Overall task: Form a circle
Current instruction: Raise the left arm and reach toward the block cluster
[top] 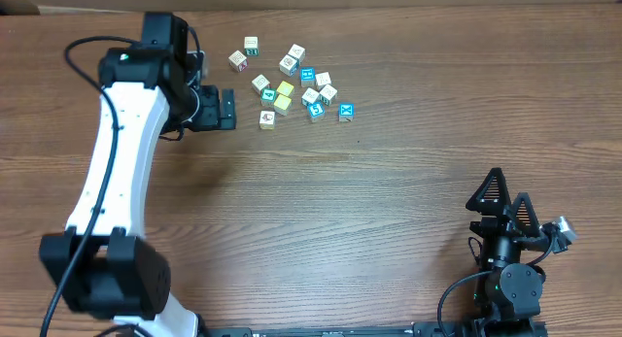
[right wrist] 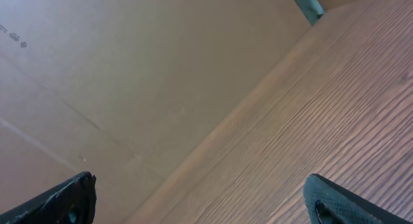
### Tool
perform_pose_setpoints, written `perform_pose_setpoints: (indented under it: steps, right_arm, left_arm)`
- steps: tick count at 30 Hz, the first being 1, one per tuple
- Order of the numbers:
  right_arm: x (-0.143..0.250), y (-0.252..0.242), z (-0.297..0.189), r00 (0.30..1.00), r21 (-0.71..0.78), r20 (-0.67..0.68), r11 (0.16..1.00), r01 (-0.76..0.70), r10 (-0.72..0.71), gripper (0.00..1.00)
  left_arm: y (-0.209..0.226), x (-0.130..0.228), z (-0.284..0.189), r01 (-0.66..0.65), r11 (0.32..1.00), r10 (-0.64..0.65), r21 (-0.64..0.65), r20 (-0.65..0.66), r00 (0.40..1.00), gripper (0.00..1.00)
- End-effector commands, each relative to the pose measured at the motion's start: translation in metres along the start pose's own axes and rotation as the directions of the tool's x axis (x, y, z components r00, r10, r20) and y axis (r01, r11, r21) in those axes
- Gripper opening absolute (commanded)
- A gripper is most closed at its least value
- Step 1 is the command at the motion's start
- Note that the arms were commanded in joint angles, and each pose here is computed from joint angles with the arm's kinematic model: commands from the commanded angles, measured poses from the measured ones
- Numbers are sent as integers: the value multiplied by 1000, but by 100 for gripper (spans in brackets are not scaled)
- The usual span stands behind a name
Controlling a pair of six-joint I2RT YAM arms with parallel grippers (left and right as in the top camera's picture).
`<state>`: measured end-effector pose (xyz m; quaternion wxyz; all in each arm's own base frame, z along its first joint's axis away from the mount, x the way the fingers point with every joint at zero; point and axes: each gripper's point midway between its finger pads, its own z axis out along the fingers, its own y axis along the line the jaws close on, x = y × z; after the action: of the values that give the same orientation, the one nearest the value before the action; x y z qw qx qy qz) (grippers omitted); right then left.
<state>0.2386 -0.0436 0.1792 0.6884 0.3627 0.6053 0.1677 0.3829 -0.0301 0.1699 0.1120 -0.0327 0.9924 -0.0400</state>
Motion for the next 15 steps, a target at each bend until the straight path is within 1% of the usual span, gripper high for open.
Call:
perform_pose_setpoints:
  steps: [1, 8, 15]
  right_arm:
    - [0, -3, 0, 1000, 6, 8, 1000, 0, 0, 100]
    - [0, -3, 0, 1000, 6, 8, 1000, 0, 0, 100]
    - [0, -3, 0, 1000, 6, 8, 1000, 0, 0, 100]
  left_arm:
    - [0, -8, 8, 16, 1000, -16, 10, -3, 1000, 99]
    - [0, -11, 28, 18, 1000, -18, 6, -33, 999, 100]
    - [-3, -21, 30, 25, 999, -25, 24, 1, 1000, 100]
